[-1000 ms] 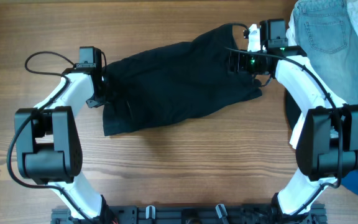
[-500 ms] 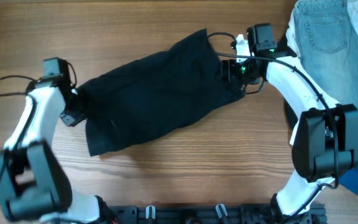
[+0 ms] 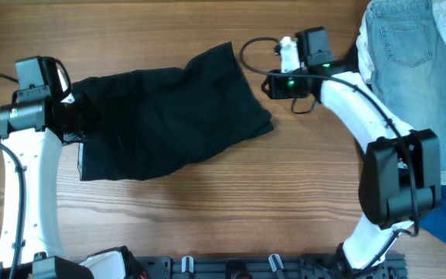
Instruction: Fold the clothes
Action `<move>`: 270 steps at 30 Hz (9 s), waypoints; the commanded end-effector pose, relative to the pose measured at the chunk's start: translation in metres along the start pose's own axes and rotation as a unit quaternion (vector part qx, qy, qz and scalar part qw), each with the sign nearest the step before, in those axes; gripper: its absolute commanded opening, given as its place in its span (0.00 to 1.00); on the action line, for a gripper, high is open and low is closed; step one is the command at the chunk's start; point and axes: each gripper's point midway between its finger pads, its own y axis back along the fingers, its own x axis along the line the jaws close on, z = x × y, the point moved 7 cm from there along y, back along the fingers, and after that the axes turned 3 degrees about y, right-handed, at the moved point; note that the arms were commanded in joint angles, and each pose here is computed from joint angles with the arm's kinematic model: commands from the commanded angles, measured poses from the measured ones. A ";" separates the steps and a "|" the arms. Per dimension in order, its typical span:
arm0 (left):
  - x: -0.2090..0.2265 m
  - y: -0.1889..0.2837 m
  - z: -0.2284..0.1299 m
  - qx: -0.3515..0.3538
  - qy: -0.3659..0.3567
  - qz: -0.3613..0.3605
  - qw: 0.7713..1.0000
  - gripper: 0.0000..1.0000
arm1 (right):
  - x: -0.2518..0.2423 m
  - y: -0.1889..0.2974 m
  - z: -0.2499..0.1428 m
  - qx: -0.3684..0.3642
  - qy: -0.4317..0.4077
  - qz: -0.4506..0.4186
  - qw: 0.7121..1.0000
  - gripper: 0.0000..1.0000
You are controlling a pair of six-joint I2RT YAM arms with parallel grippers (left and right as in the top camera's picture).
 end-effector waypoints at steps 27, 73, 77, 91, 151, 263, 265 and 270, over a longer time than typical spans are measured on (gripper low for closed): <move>-0.235 -0.089 -0.075 0.016 -0.111 -0.263 0.958 0.04 | 0.018 -0.078 -0.022 0.047 -0.057 0.122 0.990 0.05; -0.108 -0.236 -0.061 0.080 -0.342 0.020 0.936 1.00 | -0.061 0.096 0.026 -0.111 -0.125 0.008 0.986 0.22; -0.089 -0.230 -0.032 0.063 -0.357 0.025 0.932 0.99 | -0.061 0.096 0.026 -0.111 -0.125 0.008 0.986 0.22; -0.229 -0.121 -0.089 0.067 -0.467 -0.094 0.877 1.00 | -0.061 0.096 0.025 -0.106 -0.127 0.008 0.986 0.27; -0.116 -0.140 0.145 -0.145 -0.172 0.091 0.970 1.00 | -0.060 0.095 0.021 -0.096 -0.121 0.007 0.988 0.37; 0.053 -0.012 -0.134 -0.466 -0.140 -0.228 0.843 1.00 | -0.042 0.150 0.054 -0.219 -0.050 -0.005 0.974 1.00; 0.053 -0.012 -0.134 -0.466 -0.140 -0.228 0.843 1.00 | -0.042 0.150 0.054 -0.219 -0.050 -0.005 0.974 1.00; 0.053 -0.012 -0.134 -0.466 -0.140 -0.228 0.843 1.00 | -0.042 0.150 0.054 -0.219 -0.050 -0.005 0.974 1.00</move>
